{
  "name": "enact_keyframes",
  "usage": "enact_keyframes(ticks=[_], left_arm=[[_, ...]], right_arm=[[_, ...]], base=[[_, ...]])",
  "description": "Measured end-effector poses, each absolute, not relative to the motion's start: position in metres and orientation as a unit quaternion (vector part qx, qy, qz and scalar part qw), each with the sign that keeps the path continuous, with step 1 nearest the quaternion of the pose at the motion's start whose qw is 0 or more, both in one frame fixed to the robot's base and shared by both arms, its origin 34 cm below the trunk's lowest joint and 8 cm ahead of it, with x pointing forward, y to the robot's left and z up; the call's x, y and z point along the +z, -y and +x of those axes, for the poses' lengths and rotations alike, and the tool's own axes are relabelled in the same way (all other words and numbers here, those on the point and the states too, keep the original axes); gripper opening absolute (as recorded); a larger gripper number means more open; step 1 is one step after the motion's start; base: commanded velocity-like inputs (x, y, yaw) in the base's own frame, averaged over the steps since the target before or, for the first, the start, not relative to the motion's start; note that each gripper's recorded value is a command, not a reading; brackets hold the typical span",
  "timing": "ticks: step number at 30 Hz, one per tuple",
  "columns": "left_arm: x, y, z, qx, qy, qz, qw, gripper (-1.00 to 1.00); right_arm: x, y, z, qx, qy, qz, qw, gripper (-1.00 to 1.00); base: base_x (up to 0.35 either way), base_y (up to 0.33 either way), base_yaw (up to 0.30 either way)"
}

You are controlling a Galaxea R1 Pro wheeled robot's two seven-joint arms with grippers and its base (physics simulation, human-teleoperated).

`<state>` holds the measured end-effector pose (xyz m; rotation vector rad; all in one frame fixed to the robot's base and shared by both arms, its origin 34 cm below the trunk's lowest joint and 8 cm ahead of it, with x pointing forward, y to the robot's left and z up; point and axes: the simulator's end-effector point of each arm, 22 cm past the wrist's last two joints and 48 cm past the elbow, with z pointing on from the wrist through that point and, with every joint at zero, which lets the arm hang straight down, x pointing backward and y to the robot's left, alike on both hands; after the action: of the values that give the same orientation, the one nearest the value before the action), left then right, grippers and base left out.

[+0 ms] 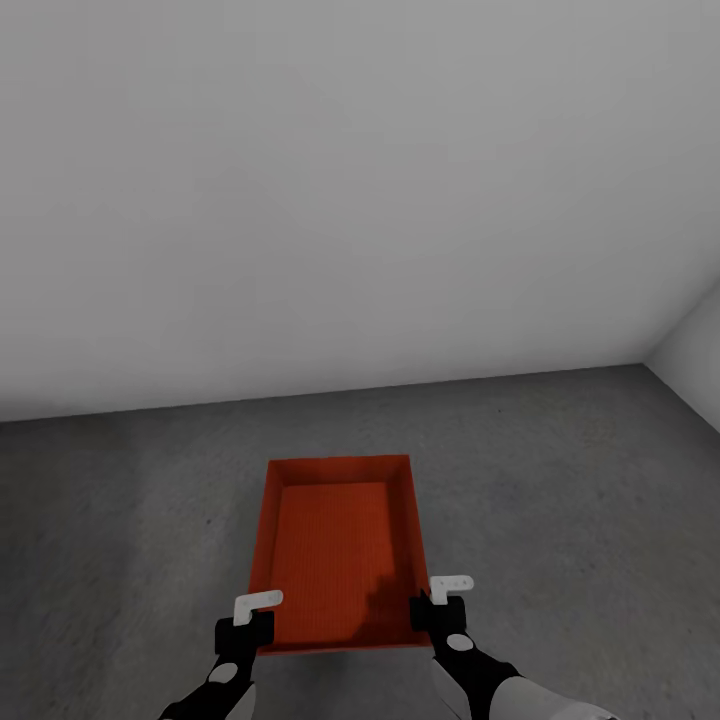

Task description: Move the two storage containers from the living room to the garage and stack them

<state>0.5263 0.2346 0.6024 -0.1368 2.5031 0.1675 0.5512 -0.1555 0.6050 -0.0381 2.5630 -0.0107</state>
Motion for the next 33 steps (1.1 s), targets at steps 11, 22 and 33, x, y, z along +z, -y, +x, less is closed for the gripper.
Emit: enact_keyframes(ticks=[11,22,33], left_arm=[[0.6023,-0.2348,0.5260,0.063,-0.947,-0.052,0.309,-1.00],[0.6025,-0.2347,0.5263,0.063,-0.947,-0.052,0.310,-1.00],[0.6024,-0.2347,0.5263,0.063,-0.947,-0.053,0.310,-1.00]], right_arm=[[0.6049,0.1553,0.5510,-0.004,-0.958,-0.014,0.285,-1.00],[0.6051,0.1553,0.5512,-0.004,-0.958,-0.014,0.285,-1.00],[0.6051,0.1553,0.5513,-0.004,-0.958,-0.014,0.285,-1.00]], base=[[0.013,0.000,0.000],[0.155,0.000,0.000],[0.007,0.000,0.000]])
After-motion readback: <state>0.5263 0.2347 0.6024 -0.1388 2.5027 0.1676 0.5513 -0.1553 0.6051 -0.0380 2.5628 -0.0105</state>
